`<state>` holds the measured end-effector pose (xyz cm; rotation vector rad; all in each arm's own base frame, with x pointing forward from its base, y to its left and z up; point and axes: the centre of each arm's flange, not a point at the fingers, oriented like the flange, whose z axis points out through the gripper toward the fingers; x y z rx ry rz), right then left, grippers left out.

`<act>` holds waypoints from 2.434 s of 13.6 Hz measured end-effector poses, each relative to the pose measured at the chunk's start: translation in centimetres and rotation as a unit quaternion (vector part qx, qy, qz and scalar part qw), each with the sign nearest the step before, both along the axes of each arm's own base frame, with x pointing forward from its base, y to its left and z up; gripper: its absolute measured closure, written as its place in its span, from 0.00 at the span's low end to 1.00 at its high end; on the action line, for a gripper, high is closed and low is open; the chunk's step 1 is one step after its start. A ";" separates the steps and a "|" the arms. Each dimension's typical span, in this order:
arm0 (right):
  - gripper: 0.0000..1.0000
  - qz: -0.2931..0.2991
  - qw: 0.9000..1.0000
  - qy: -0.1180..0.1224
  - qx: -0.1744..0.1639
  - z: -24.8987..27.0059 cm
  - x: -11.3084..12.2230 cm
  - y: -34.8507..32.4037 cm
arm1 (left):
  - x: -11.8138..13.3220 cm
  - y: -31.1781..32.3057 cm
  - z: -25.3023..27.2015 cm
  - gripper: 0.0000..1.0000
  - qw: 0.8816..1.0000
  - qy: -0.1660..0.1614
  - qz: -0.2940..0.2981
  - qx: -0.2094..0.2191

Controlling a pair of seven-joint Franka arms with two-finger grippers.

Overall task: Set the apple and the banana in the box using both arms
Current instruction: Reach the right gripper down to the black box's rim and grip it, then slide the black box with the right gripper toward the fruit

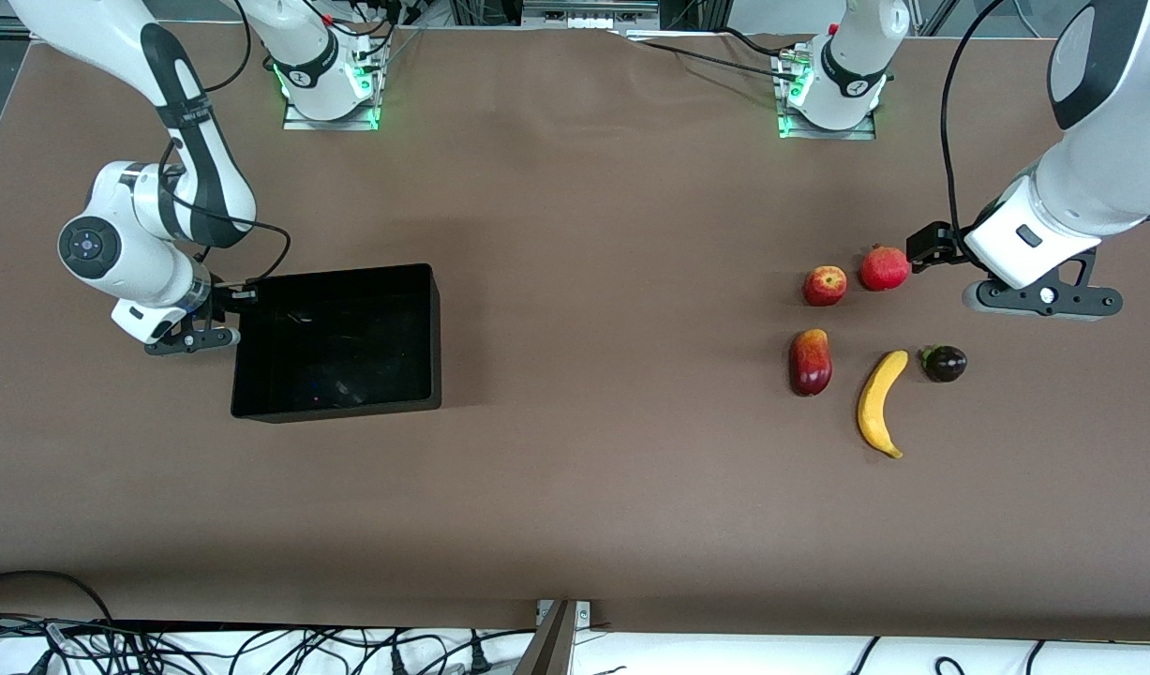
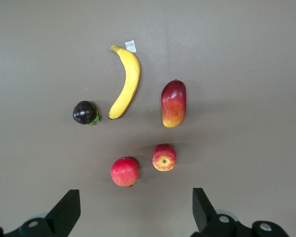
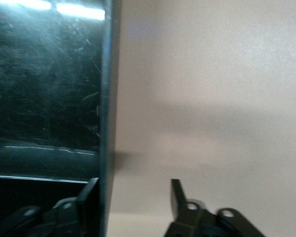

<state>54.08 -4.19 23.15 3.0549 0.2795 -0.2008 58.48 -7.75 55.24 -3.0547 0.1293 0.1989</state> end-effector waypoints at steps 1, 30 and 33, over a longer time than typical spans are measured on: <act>0.55 0.001 1.000 0.000 0.000 -0.1 0.0 0.1 | 0.0 0.0 0.0 0.00 1.000 0.000 0.000 0.000; 0.95 -0.125 0.986 -0.042 0.099 0.6 -4.2 56.2 | -0.1 -0.3 0.0 0.00 1.000 0.001 -0.002 0.000; 0.95 -0.134 0.985 -0.045 0.103 0.5 -4.1 56.3 | -0.1 -0.3 0.0 0.00 1.000 0.001 -0.003 0.000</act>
